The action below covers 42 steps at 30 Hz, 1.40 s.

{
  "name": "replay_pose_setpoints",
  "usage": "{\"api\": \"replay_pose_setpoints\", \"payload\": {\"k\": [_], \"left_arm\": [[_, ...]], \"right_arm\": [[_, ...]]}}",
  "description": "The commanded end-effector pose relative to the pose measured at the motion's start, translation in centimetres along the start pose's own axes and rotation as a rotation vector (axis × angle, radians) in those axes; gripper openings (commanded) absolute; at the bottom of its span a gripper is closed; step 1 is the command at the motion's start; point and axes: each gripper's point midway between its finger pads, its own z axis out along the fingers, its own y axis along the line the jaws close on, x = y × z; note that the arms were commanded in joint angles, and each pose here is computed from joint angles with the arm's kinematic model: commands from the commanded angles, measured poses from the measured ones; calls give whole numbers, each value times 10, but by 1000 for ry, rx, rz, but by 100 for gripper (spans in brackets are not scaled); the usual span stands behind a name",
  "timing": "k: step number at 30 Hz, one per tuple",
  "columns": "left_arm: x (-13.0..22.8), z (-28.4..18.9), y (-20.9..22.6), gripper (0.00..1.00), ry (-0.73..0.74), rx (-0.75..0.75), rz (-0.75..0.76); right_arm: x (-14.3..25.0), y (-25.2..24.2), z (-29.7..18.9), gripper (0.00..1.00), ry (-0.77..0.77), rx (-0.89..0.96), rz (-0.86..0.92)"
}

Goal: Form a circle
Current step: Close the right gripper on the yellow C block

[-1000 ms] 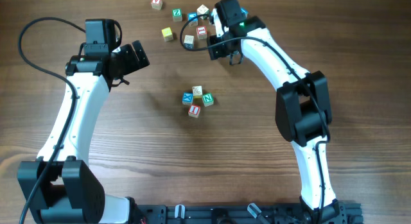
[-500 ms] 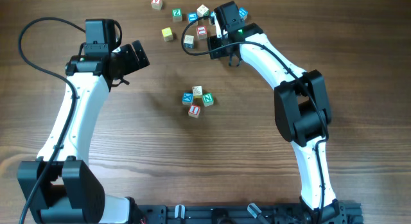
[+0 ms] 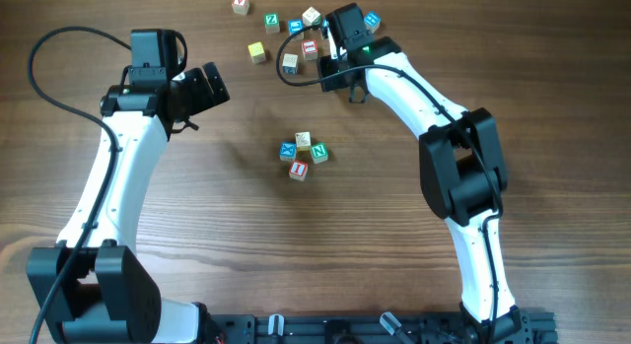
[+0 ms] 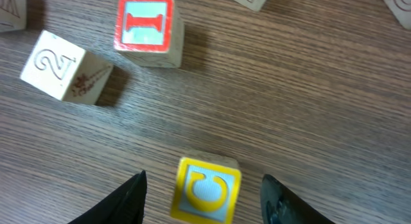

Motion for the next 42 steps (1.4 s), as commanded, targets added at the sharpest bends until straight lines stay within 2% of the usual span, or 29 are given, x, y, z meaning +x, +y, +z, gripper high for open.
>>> {"api": "replay_pose_setpoints", "payload": {"k": [1, 5, 14, 22, 27, 38, 42], "left_arm": [[-1, 1, 3, 100, -5, -10, -11], [-1, 1, 3, 100, -4, -10, -12], [-1, 1, 3, 100, -4, -10, -12], [-1, 1, 3, 100, -4, -10, -12], [-1, 1, 3, 100, -4, -10, -12], [-1, 1, 3, 100, -4, -10, -12], [-1, 1, 3, 100, -4, -10, -12]], "right_arm": [[15, -3, 17, 50, 33, 25, 10], [16, -5, 17, 42, 38, 34, 1], [15, -20, 16, 42, 32, 117, -2], [16, -20, 16, 37, 35, 117, -1], [22, -21, 16, 41, 59, 120, -2], [15, -20, 16, 42, 33, 116, -26], [13, -19, 16, 36, 23, 111, -26]]}}
